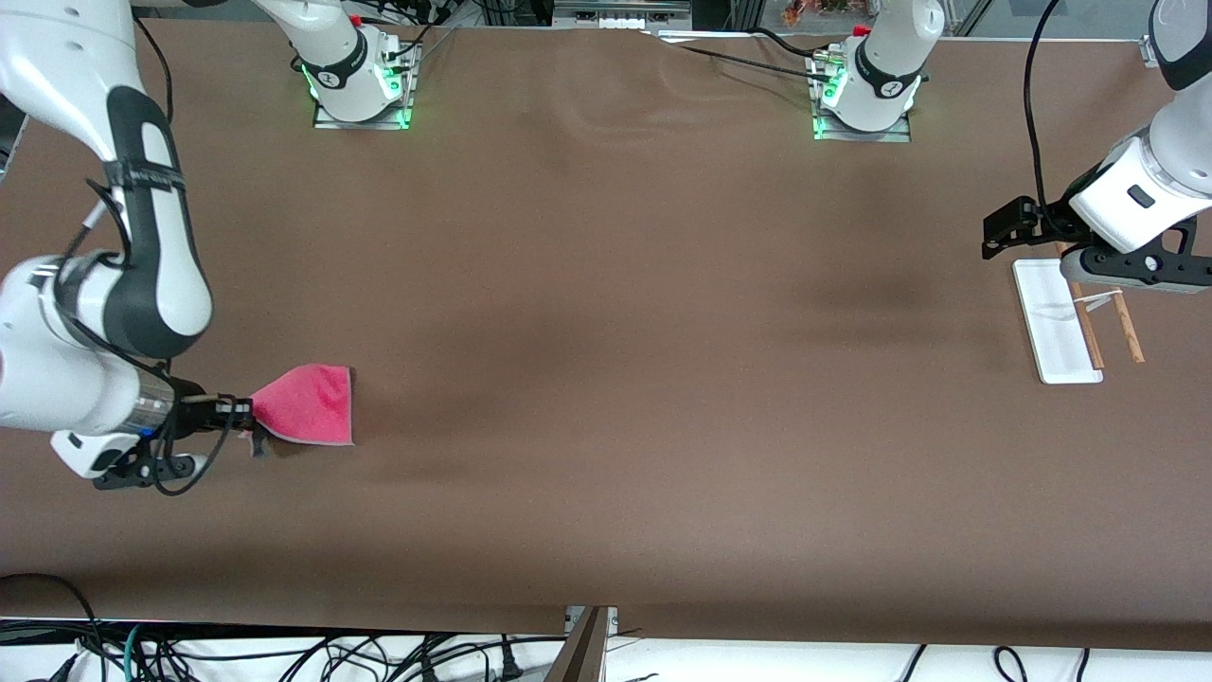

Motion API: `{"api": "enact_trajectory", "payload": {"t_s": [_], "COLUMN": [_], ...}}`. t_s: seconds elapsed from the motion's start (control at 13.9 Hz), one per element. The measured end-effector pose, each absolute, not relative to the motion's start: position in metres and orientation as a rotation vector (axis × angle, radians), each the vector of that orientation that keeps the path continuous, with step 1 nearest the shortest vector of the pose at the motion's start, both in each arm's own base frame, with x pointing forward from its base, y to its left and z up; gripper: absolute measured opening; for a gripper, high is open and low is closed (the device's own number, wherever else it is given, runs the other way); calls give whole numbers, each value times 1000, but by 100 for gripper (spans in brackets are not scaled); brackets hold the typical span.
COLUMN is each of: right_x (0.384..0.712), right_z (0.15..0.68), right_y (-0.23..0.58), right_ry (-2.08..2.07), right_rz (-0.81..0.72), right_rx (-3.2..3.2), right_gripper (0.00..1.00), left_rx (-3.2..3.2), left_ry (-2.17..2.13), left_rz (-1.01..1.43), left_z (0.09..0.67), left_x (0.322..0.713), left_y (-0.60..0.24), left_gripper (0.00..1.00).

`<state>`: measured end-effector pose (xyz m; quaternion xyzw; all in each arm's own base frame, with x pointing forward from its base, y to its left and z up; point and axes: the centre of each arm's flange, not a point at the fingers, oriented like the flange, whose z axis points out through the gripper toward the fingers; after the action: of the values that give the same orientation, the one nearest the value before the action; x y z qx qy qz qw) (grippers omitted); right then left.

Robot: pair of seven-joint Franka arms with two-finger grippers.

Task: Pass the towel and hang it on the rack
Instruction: 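Lift the towel with the right gripper while the left gripper approaches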

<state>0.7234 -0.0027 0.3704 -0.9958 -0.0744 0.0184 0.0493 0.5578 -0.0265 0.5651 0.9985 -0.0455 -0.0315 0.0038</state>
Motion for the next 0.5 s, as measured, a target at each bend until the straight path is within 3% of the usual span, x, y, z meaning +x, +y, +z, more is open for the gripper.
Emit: {"api": "enact_trajectory", "payload": {"t_s": [0.5], "right_x": [716], "right_z": [479], "right_y": [33], "right_ry": [-336], "right_rz": [-6], "right_rx": [-3011], "right_gripper": [3], "left_rx": [3127], "left_ry": [-145], "left_rz": [-127], "left_z": [559], "left_x": [559], "left_y": [-27], "left_gripper": [100]}}
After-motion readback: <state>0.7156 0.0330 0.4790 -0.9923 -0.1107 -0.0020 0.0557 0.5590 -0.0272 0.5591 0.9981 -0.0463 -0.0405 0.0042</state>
